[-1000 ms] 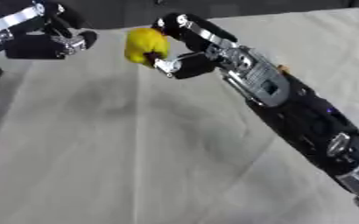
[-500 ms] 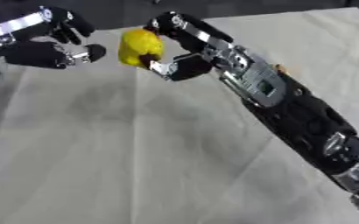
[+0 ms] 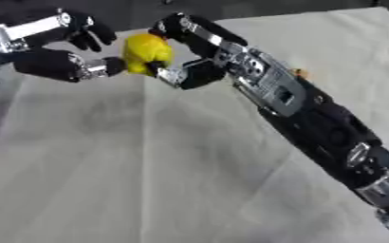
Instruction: Pick up the objects with one hand, pass them to the other hand, and then place them into the box on the other side of the table.
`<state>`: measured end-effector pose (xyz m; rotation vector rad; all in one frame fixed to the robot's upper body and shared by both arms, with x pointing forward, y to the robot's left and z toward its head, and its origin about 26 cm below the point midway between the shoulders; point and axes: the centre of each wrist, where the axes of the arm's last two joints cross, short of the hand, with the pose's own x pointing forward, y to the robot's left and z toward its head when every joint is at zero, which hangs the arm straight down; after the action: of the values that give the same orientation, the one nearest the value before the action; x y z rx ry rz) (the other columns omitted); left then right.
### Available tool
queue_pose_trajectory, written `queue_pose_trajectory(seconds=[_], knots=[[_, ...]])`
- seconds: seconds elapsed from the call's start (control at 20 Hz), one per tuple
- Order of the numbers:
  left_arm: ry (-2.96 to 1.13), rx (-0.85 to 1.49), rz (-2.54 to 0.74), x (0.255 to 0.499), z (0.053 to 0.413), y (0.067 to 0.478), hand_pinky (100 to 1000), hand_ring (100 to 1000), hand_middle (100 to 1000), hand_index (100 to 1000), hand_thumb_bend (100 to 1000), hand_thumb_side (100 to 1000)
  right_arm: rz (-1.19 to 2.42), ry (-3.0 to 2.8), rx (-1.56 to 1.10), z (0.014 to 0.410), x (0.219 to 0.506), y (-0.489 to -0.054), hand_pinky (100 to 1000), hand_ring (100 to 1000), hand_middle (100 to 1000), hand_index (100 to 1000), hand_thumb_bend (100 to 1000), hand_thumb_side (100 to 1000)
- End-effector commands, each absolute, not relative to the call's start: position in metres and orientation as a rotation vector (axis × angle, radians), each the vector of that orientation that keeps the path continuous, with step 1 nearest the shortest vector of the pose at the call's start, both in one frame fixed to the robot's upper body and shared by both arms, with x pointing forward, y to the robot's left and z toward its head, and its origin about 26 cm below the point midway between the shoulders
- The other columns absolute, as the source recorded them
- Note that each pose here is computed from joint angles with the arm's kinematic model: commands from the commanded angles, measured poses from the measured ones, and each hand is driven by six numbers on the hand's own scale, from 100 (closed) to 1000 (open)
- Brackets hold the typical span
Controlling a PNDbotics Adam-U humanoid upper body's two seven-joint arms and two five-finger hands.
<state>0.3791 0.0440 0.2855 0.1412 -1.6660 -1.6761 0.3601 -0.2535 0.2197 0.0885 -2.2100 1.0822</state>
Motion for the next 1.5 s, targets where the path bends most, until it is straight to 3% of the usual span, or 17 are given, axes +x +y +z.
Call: queue_pose_trajectory(seconds=[0.05, 0.75, 1.15, 1.3, 1.4, 1.5], knots=[[-1.704, 0.133, -1.702, 0.373, 0.298, 0.042, 844, 771, 750, 824, 475, 636, 1.105, -2.24, 0.083, 0.231, 0.358, -0.253, 958, 577, 443, 580, 100, 100], [-1.688, 0.163, -1.718, 0.375, 0.293, 0.033, 841, 772, 751, 826, 470, 648, 1.119, -2.255, 0.109, 0.233, 0.353, -0.248, 958, 583, 442, 579, 100, 100], [-1.67, 0.164, -1.704, 0.379, 0.286, 0.028, 836, 765, 745, 822, 402, 649, 1.131, -2.272, 0.126, 0.235, 0.349, -0.244, 952, 578, 436, 573, 100, 100], [-1.686, 0.143, -1.682, 0.379, 0.286, 0.027, 829, 744, 708, 799, 309, 621, 1.131, -2.269, 0.12, 0.235, 0.349, -0.243, 950, 576, 434, 571, 100, 100], [-1.705, 0.12, -1.653, 0.379, 0.287, 0.027, 815, 714, 663, 758, 142, 550, 1.132, -2.267, 0.115, 0.234, 0.349, -0.243, 949, 575, 433, 570, 100, 100], [-1.725, 0.097, -1.62, 0.379, 0.287, 0.027, 798, 676, 610, 674, 100, 461, 1.134, -2.263, 0.111, 0.234, 0.349, -0.242, 949, 575, 434, 570, 100, 100]])
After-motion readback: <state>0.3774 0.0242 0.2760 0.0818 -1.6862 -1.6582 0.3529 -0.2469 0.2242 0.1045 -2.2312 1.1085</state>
